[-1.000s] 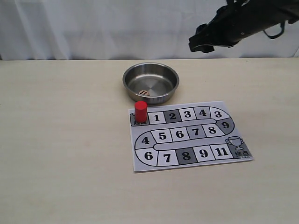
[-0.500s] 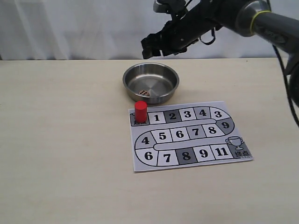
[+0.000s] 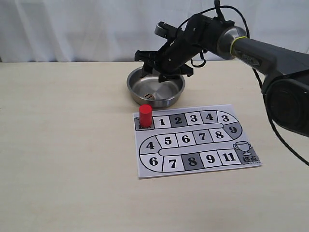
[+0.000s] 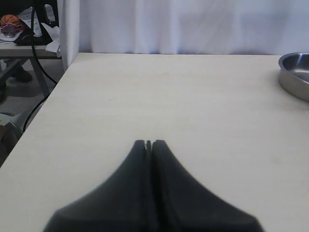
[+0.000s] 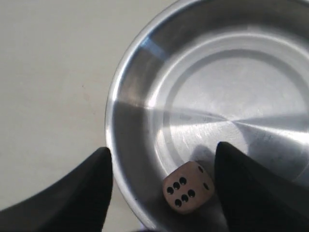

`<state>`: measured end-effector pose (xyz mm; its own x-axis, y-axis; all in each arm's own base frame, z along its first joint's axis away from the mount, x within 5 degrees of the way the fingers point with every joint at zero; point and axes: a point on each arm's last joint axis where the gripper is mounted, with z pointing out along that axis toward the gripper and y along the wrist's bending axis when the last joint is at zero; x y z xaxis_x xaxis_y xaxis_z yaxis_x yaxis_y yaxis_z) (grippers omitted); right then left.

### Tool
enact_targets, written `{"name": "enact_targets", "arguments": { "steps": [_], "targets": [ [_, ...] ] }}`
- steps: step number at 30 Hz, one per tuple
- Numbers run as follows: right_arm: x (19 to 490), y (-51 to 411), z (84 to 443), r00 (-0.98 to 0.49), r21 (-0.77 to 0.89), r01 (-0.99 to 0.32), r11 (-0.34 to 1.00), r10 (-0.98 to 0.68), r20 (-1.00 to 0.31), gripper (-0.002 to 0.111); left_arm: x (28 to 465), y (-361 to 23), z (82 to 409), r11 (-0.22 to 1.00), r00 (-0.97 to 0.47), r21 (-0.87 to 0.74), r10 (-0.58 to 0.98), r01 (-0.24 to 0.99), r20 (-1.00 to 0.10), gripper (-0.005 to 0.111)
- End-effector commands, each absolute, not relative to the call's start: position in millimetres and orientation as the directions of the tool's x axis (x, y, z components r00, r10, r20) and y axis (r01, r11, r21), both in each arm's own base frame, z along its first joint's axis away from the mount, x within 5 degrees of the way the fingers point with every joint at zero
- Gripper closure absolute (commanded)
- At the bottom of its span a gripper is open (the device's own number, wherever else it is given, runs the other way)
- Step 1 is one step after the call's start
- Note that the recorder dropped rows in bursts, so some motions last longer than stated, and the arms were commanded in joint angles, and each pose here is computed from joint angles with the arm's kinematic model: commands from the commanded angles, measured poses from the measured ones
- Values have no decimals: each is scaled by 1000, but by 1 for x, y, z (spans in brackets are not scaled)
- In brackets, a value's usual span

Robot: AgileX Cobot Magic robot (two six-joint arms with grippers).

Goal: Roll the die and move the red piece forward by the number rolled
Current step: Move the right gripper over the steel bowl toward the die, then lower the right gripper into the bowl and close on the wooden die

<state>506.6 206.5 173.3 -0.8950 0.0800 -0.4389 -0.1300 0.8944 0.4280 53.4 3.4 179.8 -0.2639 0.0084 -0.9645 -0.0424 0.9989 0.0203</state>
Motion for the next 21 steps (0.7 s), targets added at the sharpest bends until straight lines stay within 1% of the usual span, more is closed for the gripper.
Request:
{"name": "enact_targets", "arguments": {
  "steps": [1,7,11,19,21],
  "targets": [
    [509,205,173,-894,433,-103,896,108,-436,56,54,3,183,999,-241,13,2,-43,-971,107],
    [503,212,171,-913,441,-70,895,121,-390,56,54,3,183,999,-241,13,2,-43,-971,107],
    [500,218,170,-907,384,-92,919,82,-412,56,54,3,183,999,-241,13,2,-43,-971,107],
    [495,229,167,-881,266,6,964,130,-454,56,54,3,183,999,-241,13,2,-43,-971,107],
    [493,235,166,-874,266,1,964,130,-468,56,54,3,183,999,-241,13,2,-43,-971,107]
  ]
}}
